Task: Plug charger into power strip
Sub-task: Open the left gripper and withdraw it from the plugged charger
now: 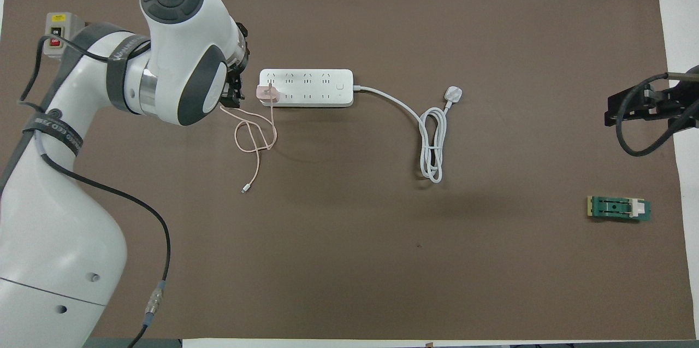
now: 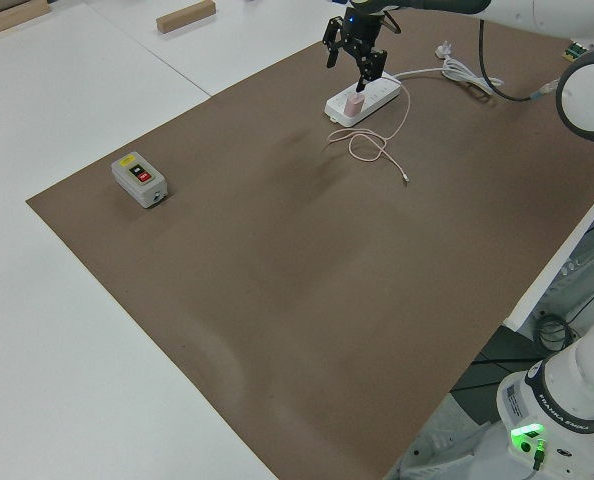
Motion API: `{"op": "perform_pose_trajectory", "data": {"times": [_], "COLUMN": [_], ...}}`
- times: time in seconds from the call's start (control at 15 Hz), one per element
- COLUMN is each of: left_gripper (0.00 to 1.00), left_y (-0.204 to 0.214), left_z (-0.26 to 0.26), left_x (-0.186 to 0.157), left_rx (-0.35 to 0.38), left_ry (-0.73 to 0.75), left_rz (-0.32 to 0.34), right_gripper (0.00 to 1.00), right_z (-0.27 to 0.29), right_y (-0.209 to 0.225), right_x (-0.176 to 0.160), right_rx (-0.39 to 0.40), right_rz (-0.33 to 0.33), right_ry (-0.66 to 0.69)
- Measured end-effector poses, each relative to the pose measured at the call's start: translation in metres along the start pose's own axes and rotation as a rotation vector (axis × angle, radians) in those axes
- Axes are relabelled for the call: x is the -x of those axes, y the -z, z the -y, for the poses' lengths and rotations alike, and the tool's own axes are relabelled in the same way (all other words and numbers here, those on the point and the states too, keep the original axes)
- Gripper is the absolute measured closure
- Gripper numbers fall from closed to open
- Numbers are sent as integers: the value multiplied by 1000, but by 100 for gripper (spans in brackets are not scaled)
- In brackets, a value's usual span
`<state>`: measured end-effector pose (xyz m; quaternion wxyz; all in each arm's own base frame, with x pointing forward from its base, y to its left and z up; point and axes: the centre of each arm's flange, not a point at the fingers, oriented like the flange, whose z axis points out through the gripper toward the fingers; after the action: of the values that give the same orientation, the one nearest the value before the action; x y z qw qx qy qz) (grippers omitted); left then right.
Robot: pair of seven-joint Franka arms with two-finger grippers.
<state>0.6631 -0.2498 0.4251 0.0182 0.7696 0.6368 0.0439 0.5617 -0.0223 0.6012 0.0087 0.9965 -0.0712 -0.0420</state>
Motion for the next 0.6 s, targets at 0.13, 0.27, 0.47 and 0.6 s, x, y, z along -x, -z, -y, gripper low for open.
{"op": "perform_pose_trajectory", "data": {"times": [0.13,0.27,0.47,0.6], "left_gripper": [0,0,0,0], "left_y": [26,52,88,114], "left_z": [2,7,21,33], "left_x": [-17,-38,-86,-127], "left_rx": [17,10,-21,-33], "left_ry": [-53,-118,-249,-362], "left_rz": [3,1,2,17], "right_gripper": [0,0,0,0], "right_z": [0,0,0,0], "right_y": [0,0,0,0], "right_x": [0,0,0,0], "right_rx": [0,0,0,0], "right_rz": [0,0,0,0], "right_ry": [0,0,0,0]}}
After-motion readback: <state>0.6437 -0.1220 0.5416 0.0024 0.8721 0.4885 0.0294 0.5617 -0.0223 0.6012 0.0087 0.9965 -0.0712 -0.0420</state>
